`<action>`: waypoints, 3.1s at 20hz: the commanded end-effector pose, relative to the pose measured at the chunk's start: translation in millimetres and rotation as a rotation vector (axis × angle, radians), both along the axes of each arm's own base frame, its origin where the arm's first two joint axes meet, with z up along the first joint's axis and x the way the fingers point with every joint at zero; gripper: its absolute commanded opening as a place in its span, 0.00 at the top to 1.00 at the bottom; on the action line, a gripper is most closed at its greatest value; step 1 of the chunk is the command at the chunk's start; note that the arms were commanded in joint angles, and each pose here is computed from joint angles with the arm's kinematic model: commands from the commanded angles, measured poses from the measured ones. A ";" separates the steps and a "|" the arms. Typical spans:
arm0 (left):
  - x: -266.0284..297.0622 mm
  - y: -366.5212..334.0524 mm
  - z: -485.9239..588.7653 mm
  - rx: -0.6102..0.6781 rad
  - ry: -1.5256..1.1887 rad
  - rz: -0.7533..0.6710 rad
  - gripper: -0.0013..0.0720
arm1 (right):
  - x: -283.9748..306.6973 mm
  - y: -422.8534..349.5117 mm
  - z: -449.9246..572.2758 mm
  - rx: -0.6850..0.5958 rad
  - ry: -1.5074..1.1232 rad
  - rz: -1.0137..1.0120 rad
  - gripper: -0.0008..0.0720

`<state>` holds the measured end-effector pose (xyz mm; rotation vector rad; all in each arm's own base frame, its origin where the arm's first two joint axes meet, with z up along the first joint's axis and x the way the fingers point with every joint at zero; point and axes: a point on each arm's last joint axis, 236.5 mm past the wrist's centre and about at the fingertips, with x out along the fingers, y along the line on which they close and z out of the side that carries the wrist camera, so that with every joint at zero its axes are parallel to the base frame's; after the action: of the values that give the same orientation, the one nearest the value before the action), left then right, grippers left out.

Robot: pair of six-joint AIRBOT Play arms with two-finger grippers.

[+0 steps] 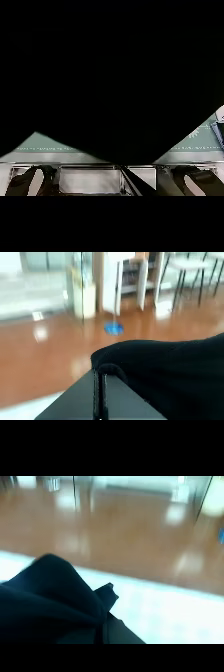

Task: Fold the shirts.

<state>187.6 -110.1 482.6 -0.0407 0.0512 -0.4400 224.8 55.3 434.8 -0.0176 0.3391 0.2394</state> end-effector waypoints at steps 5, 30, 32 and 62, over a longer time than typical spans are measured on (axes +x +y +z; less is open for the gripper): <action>138.0 49.1 -236.7 -0.212 0.627 0.045 0.96 | 162.5 32.8 -182.0 0.019 0.415 0.024 0.95; 242.8 48.6 -495.7 -0.364 1.211 0.058 0.95 | 13.0 4.2 -488.8 0.304 1.394 -0.086 0.43; 242.6 48.7 -495.8 -0.364 1.212 0.058 0.95 | -18.0 15.9 -497.0 0.346 1.423 -0.085 0.43; 233.7 43.6 -493.9 -0.355 1.238 0.024 0.95 | 128.0 17.3 -452.0 0.539 0.925 -0.112 0.95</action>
<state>425.3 -64.4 -14.2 -0.6670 1.1810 -0.3232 310.2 122.0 -47.4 0.7209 1.2513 0.2512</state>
